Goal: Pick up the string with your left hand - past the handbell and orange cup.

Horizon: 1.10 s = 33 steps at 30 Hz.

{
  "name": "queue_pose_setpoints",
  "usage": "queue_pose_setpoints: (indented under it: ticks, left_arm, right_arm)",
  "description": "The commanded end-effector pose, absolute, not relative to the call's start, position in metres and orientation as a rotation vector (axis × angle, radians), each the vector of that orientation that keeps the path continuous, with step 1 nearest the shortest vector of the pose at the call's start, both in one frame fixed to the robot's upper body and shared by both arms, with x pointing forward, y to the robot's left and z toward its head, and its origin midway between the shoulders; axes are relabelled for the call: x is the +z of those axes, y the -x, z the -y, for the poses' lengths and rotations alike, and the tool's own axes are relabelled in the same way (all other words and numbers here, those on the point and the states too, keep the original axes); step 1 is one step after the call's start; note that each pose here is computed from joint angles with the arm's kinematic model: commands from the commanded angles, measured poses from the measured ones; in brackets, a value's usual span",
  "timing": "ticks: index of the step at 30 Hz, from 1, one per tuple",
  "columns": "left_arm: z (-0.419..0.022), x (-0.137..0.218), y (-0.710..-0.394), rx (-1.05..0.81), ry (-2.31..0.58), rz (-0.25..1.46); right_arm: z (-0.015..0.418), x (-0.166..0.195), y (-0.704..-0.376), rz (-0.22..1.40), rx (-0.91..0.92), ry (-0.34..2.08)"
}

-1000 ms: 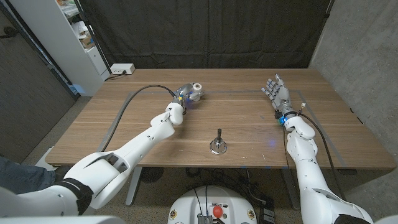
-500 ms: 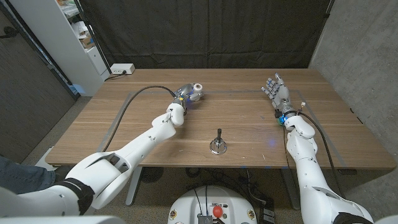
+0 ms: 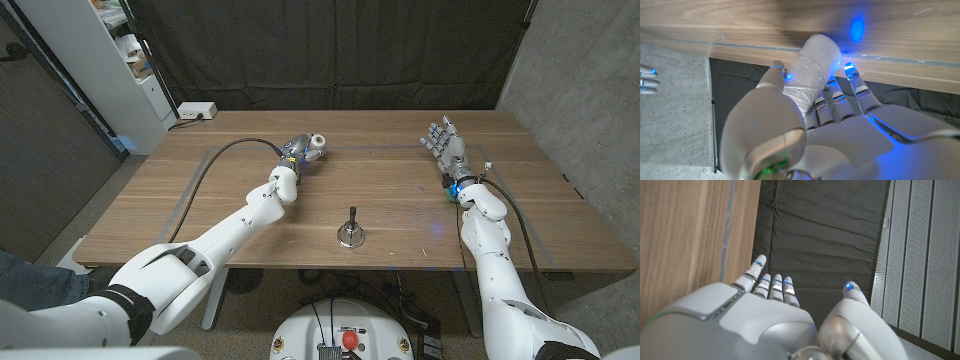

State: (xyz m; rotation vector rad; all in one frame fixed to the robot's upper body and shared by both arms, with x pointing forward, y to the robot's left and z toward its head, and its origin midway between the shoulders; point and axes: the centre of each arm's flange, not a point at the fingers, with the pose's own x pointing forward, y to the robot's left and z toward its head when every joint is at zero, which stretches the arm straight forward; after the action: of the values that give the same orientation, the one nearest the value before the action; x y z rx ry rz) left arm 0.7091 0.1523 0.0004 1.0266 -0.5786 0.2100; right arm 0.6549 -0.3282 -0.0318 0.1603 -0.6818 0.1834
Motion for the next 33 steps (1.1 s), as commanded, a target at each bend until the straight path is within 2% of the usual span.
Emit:
queue_pose_setpoints:
  ticks: [1,33]
  left_arm:
    - [-0.152,0.001,-0.710,0.219,-1.016,0.585]
    - [-0.162,0.006,-0.703,0.269,-0.999,0.610]
  right_arm:
    - [0.325,-0.029,-0.653,0.685,0.180,-0.159]
    - [0.320,-0.028,-0.645,0.687,0.183,-0.153]
